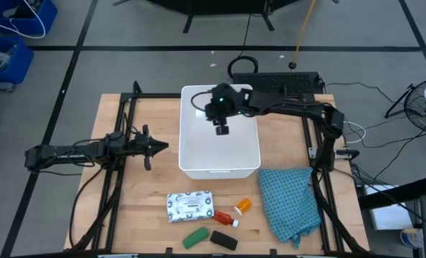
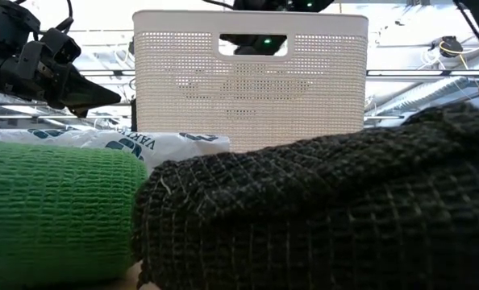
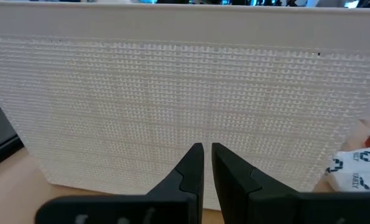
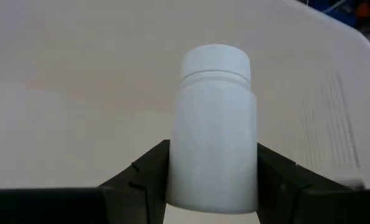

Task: Pick & place medical supplies in basket/bin
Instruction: Put the white medicine bottle into the white bin

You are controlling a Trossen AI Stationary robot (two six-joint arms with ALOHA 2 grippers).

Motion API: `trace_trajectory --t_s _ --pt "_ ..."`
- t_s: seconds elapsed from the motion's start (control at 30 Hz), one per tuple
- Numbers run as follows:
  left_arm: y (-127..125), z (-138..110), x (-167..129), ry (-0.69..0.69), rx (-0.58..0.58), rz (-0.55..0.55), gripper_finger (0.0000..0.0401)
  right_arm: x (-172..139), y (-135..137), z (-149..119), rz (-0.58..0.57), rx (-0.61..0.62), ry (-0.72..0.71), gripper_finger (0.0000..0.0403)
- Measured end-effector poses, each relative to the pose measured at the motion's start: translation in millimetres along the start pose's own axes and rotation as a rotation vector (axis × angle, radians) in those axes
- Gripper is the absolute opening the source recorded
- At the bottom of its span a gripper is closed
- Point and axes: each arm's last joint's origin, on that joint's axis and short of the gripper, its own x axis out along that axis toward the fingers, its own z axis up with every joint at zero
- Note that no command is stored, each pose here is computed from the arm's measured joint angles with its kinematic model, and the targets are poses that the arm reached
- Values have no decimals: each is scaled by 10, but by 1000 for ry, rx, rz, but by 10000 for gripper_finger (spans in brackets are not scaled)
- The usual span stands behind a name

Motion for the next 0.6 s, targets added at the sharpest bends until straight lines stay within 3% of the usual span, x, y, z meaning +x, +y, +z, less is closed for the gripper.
trace_trajectory --t_s 0.2,0.6 --pt "1 2 0 -2 1 1 37 487 103 -161 65 -18 108 166" --pt "0 -6 0 6 -8 -2 37 1077 400 -532 205 -35 304 166"
